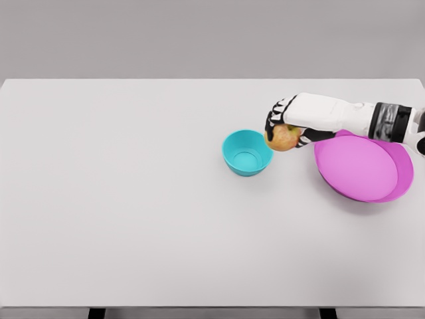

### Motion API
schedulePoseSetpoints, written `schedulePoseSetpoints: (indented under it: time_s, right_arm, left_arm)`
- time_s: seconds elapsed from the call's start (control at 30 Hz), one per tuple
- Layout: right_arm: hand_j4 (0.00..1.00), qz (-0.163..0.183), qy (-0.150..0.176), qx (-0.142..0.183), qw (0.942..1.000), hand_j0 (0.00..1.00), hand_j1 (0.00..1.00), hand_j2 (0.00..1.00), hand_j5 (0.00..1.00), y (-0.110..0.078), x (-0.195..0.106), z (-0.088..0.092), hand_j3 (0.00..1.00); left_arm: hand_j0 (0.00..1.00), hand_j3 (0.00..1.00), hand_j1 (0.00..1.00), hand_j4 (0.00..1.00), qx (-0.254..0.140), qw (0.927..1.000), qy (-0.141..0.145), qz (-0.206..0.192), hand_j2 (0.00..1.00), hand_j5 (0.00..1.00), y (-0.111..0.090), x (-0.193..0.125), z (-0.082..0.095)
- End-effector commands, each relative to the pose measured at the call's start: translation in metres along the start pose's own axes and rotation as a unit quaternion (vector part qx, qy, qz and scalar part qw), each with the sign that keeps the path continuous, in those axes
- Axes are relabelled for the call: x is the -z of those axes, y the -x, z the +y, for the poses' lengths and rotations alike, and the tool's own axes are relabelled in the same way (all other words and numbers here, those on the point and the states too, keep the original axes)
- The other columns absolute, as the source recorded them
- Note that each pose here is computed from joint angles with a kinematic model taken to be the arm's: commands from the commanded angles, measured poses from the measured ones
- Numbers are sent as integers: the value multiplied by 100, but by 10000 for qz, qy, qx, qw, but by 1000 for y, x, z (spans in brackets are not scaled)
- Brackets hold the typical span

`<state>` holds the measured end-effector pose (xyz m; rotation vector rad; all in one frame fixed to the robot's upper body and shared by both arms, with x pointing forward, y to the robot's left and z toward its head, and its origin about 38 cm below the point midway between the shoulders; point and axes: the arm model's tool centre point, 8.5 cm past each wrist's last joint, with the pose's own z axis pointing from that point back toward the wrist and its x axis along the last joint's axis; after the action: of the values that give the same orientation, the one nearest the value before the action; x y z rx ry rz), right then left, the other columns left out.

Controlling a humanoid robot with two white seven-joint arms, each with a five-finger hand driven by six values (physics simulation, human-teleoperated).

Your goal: Put the apple from the pink plate into the blue bowl with your right arm

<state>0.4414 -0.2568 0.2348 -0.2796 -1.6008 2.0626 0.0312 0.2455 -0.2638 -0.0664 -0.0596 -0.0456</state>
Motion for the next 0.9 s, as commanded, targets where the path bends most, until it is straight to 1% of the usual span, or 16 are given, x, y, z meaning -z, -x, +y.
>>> schedulePoseSetpoints:
  time_s: [0.0,0.07,0.27,0.43,0.57,0.73,0.87]
  right_arm:
    - [43,-110,71,47,9999,43,43,43,43,-5,9,-1,43]
    - [43,-167,30,60,9998,43,43,43,43,-8,14,0,43]
    - [43,-306,70,48,9995,43,43,43,43,-15,30,1,43]
    - [43,-426,13,23,9991,43,43,43,43,-23,44,6,43]
    - [43,-441,-47,-12,9990,43,43,43,43,-25,49,9,43]
    - [44,-440,-147,-161,9988,44,44,44,44,-28,56,11,44]
    - [44,-435,-163,-181,9988,44,44,44,44,-28,58,11,44]
  left_arm:
    - [100,100,100,100,-1,10000,9,0,100,100,0,0,0]
    - [100,100,100,100,-1,10000,1,0,100,100,0,0,0]
    - [100,100,100,100,-1,10000,1,0,100,100,0,0,0]
    - [100,100,100,100,-1,10000,1,0,100,100,0,0,0]
    - [100,100,100,100,-1,10000,1,0,100,100,0,0,0]
    - [100,100,100,100,-1,10000,1,0,100,100,0,0,0]
    - [100,100,100,100,-1,10000,1,0,100,100,0,0,0]
